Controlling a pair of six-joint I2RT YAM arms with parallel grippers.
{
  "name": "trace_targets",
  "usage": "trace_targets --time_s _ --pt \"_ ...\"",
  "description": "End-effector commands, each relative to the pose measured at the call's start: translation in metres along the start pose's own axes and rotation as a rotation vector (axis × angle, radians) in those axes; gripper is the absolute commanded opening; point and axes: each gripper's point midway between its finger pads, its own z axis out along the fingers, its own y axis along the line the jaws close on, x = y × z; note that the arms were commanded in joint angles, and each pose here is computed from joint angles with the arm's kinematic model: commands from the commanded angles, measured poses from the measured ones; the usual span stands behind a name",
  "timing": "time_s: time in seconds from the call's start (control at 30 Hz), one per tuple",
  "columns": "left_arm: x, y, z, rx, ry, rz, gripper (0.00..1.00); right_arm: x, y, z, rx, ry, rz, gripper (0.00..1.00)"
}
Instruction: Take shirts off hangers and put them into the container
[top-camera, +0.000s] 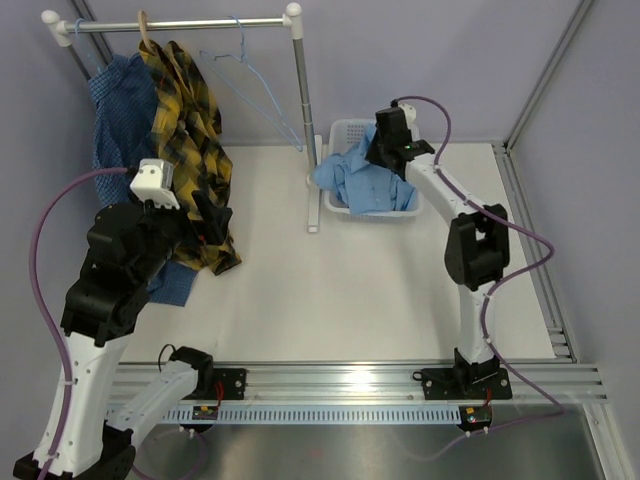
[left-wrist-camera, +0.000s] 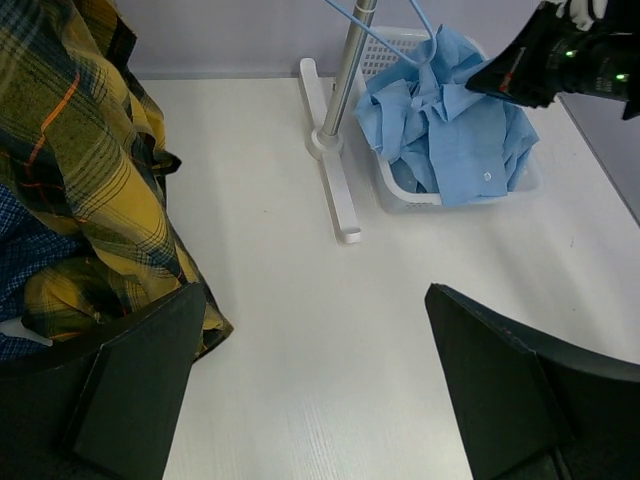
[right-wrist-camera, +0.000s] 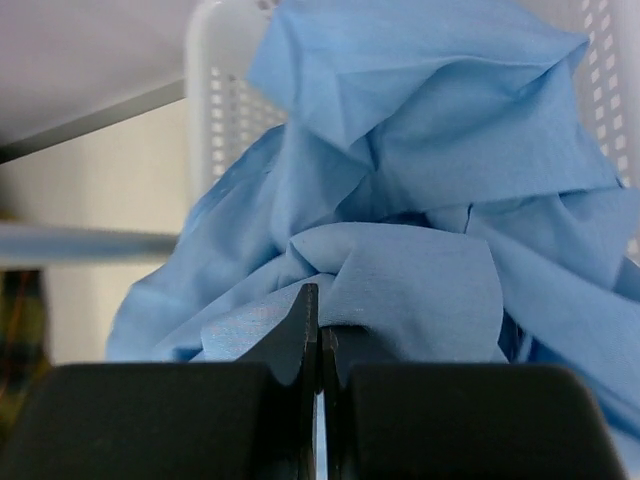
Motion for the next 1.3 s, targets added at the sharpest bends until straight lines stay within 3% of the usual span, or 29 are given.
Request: trace_targets --time_s 0.0,0.07,0.23,0.4,0.47,0.5,0.67,0.77,1.03,1.1,1.13,1.2,1.23,1.27 --pt "-0.003 0.009 -0.004 -0.042 -0.026 0.009 0.99 -0.007 -0.010 0.030 0.089 -0.027 0.036 0.00" --pt "-0.002 0.011 -0.005 -0.057 -0.024 0.014 0.99 0.035 -0.019 0.058 0.115 0.098 0.026 0.00" --pt "-0.002 0.015 -0.006 -0.077 -0.030 0.017 0.99 0.098 -0.033 0.070 0.182 0.335 0.069 0.01" --pt "-0.006 0.012 -0.004 -0.066 -0.030 -0.001 0.99 0.125 -0.046 0.067 0.198 0.468 0.088 0.12" --pt "-0.011 0.010 -0.005 -0.061 -0.039 -0.015 0.99 0.122 -0.048 0.063 0.185 0.484 0.104 0.21" --pt "-0.014 0.009 -0.006 -0.059 -0.046 -0.017 0.99 0.115 -0.044 0.060 0.167 0.466 0.093 0.24" --pt "-0.035 0.009 -0.012 -0.079 -0.096 -0.036 0.99 0.011 0.007 0.004 -0.058 0.210 0.014 0.67" --pt "-0.048 0.012 -0.013 -0.111 -0.124 -0.050 0.99 -0.050 0.030 -0.046 -0.150 0.057 -0.054 0.78" --pt "-0.083 0.034 0.008 -0.270 -0.157 -0.035 0.99 -0.137 0.047 -0.188 -0.262 -0.206 -0.163 0.96" --pt "-0.106 0.040 0.008 -0.321 -0.192 0.010 0.99 -0.129 0.040 -0.204 -0.266 -0.201 -0.179 0.98" --pt "-0.110 0.043 0.023 -0.343 -0.171 0.036 0.99 -0.138 0.039 -0.240 -0.293 -0.256 -0.179 0.99" --pt "-0.143 0.049 0.018 -0.398 -0.230 0.078 0.99 -0.118 0.025 -0.248 -0.285 -0.245 -0.197 0.99" --pt "-0.145 0.054 0.034 -0.424 -0.206 0.095 0.99 -0.123 0.021 -0.284 -0.311 -0.305 -0.193 0.99" --pt "-0.151 0.064 0.037 -0.460 -0.209 0.103 0.99 -0.103 0.013 -0.279 -0.315 -0.278 -0.201 0.99"
